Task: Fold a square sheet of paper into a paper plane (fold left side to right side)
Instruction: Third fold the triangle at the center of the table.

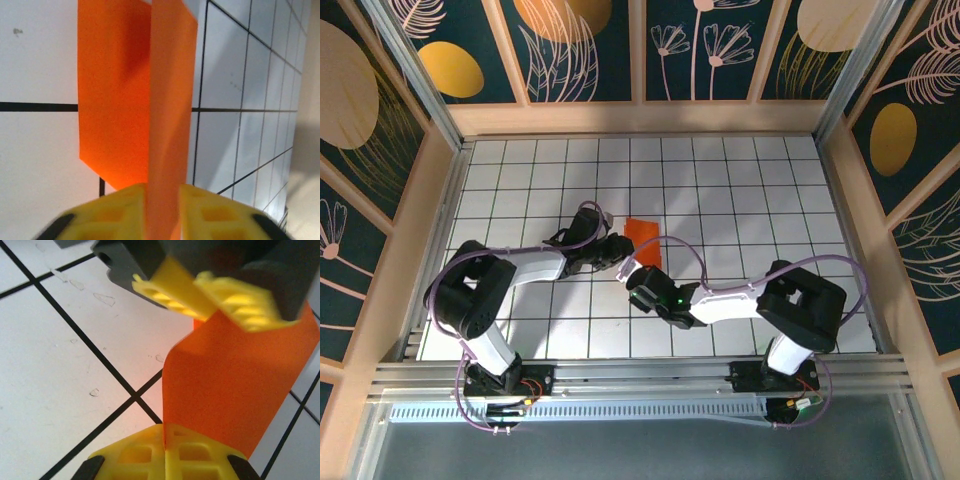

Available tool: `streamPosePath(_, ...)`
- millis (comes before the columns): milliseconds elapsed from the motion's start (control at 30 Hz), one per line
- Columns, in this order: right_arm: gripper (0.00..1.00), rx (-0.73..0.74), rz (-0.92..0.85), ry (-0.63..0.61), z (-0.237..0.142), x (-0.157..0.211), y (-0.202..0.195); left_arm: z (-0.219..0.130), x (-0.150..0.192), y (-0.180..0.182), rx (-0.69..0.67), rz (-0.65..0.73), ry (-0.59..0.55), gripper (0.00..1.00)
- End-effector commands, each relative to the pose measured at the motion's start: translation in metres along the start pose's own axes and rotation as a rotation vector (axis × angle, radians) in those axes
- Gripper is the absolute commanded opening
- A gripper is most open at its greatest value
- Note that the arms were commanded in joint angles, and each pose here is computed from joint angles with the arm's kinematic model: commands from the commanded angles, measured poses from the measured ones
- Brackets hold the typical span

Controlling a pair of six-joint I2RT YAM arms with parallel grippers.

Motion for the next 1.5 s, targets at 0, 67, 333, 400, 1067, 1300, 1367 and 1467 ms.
streamPosePath(0,0.0,-0.063,0.063,0.007,-0.006,0.001,-0.006,-0.016,-0.006,-0.002,-0.003,0.006,-0.056,0.33)
streamPosePath(67,0.0,-0.106,0.099,0.011,-0.007,0.0,-0.009,-0.024,-0.011,-0.001,0.001,0.004,-0.082,0.37)
streamPosePath(333,0.0,-0.391,0.335,0.021,-0.008,0.006,-0.033,-0.045,-0.02,-0.007,0.002,0.059,-0.12,0.36)
streamPosePath(400,0.0,-0.459,0.384,0.035,-0.007,0.012,-0.039,-0.044,-0.021,-0.01,0.011,0.075,-0.107,0.3)
streamPosePath(1067,0.0,-0.636,0.524,0.074,0.003,0.025,-0.049,0.044,-0.019,-0.008,-0.036,0.171,0.142,0.07)
streamPosePath(1300,0.0,-0.626,0.552,0.088,0.005,0.026,-0.052,0.054,-0.01,0.015,-0.116,0.158,0.168,0.04)
streamPosePath(1367,0.0,-0.618,0.562,0.095,0.006,0.027,-0.053,0.055,-0.008,0.02,-0.141,0.159,0.167,0.04)
streamPosePath(1467,0.0,-0.599,0.576,0.109,0.007,0.026,-0.057,0.056,-0.007,0.027,-0.175,0.158,0.161,0.02)
Point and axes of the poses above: each hand's point on the last joint's axis, 136 mm out from that joint toward the fingers, its own z axis out along the fingers, its own y axis along the line the jaws close on, x = y × z, the point moved 9 cm from there along -z, back along the fingers
